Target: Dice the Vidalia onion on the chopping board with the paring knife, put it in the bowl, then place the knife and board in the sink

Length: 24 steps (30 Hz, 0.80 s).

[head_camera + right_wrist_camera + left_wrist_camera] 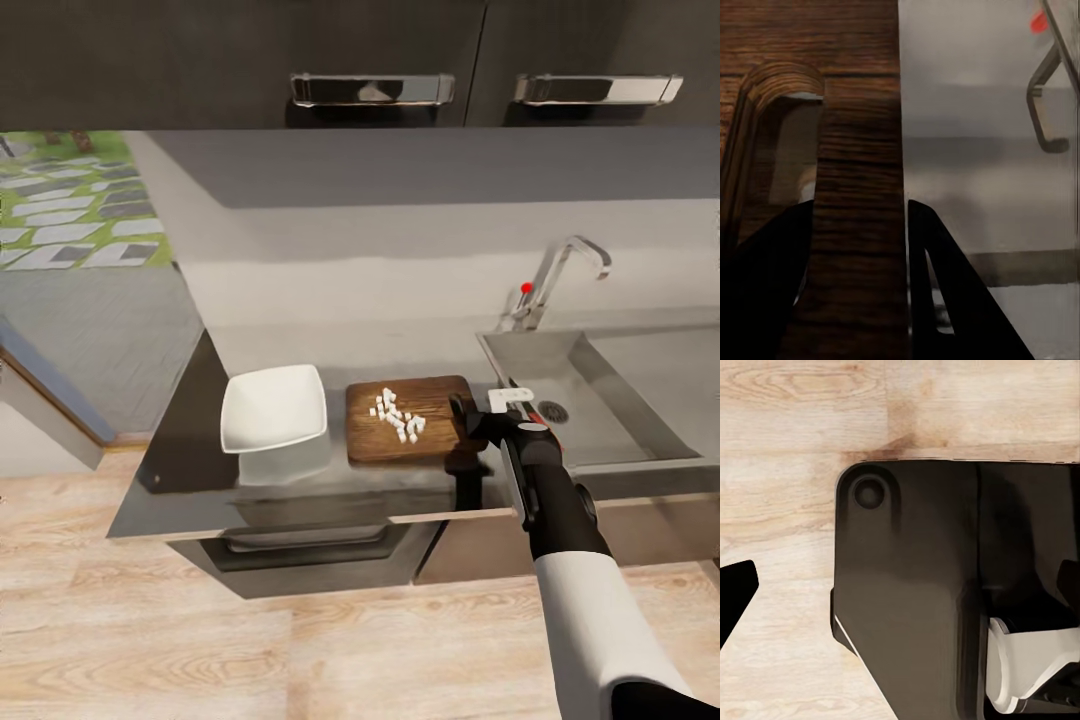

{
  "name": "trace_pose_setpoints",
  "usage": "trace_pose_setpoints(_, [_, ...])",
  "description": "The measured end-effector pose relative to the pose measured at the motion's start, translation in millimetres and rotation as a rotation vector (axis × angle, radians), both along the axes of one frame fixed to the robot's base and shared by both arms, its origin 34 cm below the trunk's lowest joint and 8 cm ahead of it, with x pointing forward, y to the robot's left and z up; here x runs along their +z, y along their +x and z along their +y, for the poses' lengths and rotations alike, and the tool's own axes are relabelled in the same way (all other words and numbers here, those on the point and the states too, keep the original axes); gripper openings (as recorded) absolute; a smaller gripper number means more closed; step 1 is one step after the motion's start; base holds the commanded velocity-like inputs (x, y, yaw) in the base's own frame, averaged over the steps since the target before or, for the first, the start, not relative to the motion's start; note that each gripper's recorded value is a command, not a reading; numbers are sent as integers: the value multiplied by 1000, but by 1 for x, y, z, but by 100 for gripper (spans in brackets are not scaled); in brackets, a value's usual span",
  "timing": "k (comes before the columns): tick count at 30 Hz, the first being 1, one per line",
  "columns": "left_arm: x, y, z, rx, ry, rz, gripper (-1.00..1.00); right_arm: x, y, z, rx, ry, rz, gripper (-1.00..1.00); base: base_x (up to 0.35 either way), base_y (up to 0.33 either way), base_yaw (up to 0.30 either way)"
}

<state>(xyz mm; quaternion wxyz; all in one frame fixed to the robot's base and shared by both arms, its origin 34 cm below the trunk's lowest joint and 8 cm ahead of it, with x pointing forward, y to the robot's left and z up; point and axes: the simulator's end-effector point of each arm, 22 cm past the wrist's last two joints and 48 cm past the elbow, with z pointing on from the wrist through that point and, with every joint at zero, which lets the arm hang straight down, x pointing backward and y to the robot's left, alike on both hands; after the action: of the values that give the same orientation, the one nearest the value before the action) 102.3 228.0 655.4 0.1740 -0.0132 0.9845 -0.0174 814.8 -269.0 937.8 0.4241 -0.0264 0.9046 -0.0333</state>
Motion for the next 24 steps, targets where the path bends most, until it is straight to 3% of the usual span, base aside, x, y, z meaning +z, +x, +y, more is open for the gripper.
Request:
trace_pose_setpoints(7, [0, 4, 0, 0, 0, -11, 100, 8, 1, 0, 0, 1, -11, -100, -186, 0, 0])
trace_pose_setpoints(24, [0, 13, 0, 0, 0, -39, 100, 27, 2, 0, 1, 1, -39, -100, 18, 18, 0])
